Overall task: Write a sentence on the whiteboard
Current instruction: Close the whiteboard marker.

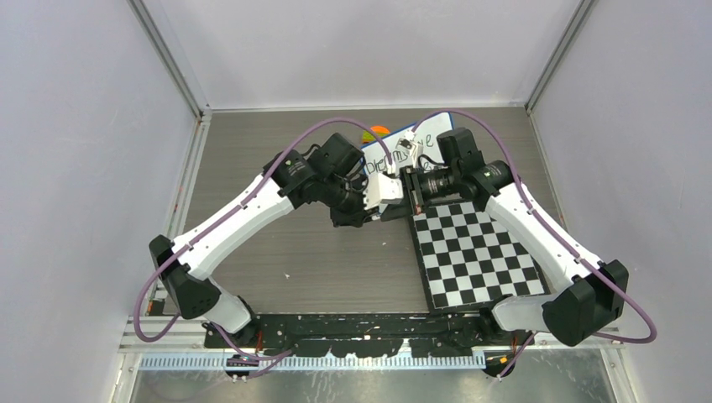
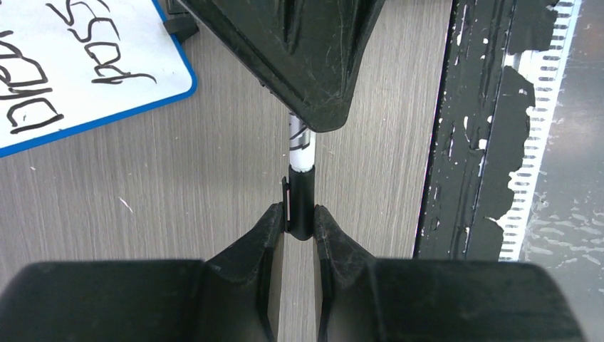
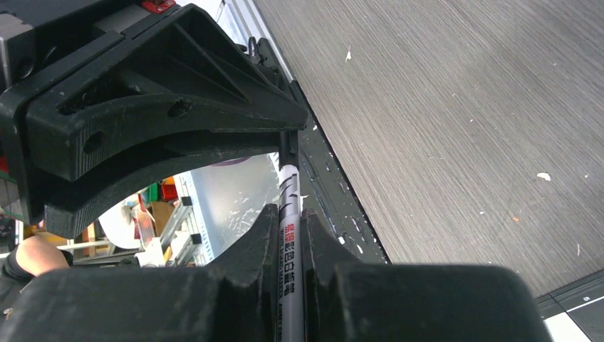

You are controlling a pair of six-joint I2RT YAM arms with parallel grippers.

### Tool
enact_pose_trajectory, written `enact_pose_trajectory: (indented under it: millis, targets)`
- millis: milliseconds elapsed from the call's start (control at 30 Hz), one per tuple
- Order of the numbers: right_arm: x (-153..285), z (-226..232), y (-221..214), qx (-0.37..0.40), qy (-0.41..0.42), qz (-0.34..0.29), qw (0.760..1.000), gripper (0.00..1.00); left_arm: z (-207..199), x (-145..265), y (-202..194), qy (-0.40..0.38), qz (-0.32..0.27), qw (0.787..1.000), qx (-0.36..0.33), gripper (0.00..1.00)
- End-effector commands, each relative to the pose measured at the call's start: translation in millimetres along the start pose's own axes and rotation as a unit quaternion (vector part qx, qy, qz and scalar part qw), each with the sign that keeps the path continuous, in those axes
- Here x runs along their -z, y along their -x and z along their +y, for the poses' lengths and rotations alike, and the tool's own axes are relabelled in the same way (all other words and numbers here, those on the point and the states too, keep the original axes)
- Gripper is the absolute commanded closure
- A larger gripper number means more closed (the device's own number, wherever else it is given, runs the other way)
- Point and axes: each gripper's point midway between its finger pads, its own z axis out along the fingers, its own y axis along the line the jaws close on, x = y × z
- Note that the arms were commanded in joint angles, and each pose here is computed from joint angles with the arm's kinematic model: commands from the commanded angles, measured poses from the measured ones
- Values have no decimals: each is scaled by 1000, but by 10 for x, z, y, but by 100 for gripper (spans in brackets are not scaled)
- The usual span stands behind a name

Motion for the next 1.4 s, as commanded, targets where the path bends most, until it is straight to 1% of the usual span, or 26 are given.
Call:
enact_pose_trajectory:
  millis: [0,400,500,667,767,800,833,900,1000,1033,1100,1167,1200,1267,1367]
  targets:
    - [-53,-30,79,9,-5,-14,1000,100,-67,101,370,2,-56,998,-25,100]
    - [-152,28,66,-22,26,1,999,100,66,215,855,32,-126,991,25,100]
    - [-155,6,82,-27,20,5,999,100,163,224,840,57,-118,991,18,100]
    - [-101,33,171,-10,10,4,1000,100,236,339,722,90,-97,991,-15,93]
    - [-71,8,267,-9,7,-6,1000,100,263,397,633,101,-86,991,-21,84]
    - [-58,-17,310,-9,5,-12,1000,100,293,424,596,104,-84,991,-16,79]
    - [-40,-42,363,-9,4,-20,1000,100,326,462,559,106,-84,991,-9,71]
    - [4,-98,510,-8,3,-45,999,100,404,542,477,100,-89,991,13,60]
    - [107,-190,827,-18,14,-96,995,100,519,684,386,85,-114,988,58,48]
    - [146,-212,940,-22,22,-114,993,100,566,740,359,81,-128,985,80,46]
    - [222,-253,1143,-32,41,-147,988,100,665,869,330,80,-165,975,128,41]
    - [284,-236,1303,-32,62,-175,982,100,755,997,314,72,-214,957,182,37]
    - [305,-208,1356,-40,75,-183,979,100,836,1074,344,72,-248,945,201,37]
    - [344,-121,1471,-28,105,-204,973,100,904,1147,331,55,-296,918,260,35]
    - [371,-37,1531,-34,132,-213,968,100,979,1281,373,30,-362,877,315,33]
